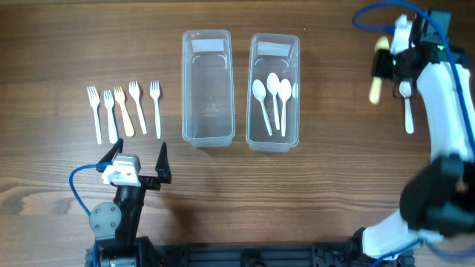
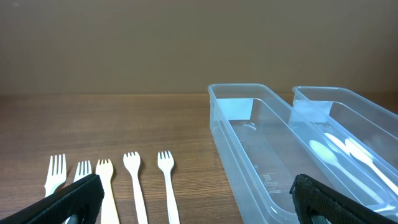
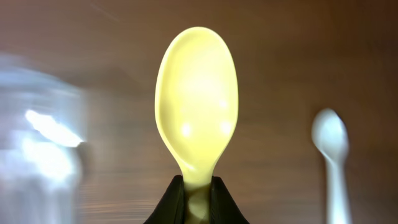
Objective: Pack container
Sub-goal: 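Place the yellow spoon into the right container and release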
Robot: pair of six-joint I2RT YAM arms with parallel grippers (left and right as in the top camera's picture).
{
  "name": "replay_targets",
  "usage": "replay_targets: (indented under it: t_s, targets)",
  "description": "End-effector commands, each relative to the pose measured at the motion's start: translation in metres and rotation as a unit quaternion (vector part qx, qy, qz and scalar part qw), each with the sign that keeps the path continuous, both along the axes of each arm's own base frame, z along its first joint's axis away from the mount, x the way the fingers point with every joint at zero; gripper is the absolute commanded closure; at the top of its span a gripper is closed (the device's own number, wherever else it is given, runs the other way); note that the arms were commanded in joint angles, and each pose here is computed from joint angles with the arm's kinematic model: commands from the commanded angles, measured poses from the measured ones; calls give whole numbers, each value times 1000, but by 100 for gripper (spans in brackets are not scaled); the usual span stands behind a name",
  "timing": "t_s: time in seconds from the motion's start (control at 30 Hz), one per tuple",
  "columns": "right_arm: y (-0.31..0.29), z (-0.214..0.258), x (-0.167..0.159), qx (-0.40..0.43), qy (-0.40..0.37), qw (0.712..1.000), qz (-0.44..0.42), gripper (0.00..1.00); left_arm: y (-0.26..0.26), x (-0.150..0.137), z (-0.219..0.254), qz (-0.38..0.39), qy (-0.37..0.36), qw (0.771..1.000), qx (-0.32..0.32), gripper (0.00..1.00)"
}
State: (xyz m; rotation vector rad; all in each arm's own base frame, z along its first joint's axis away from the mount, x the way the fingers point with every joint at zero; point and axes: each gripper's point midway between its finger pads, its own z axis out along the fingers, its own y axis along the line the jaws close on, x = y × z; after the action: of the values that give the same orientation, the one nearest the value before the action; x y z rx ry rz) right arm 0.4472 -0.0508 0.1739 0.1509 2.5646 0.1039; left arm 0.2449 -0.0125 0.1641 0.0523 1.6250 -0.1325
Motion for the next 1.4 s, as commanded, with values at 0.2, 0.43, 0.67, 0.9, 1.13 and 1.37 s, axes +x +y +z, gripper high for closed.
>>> replay_targets:
  t_s: [0.2, 0.43, 0.67, 0.9, 1.13, 1.37]
  targets:
    - [162, 61, -4, 67, -76, 991, 89, 95, -1, 0, -3, -2, -1, 1000, 11, 0]
    - [210, 5, -3, 43, -19, 993, 108, 96, -1, 0, -3, -2, -1, 1000, 11, 0]
    - [228, -62, 1, 29, 45, 991, 120, 96, -1, 0, -3, -2, -1, 1000, 11, 0]
    - [229, -69, 1, 29, 52, 990, 125, 60, -1, 0, -3, -2, -1, 1000, 11, 0]
    - [236, -43, 0, 48, 31, 987, 151, 44, -1, 0, -3, -2, -1, 1000, 11, 0]
    - [137, 82, -2, 18, -56, 997, 58, 59, -1, 0, -3, -2, -1, 1000, 11, 0]
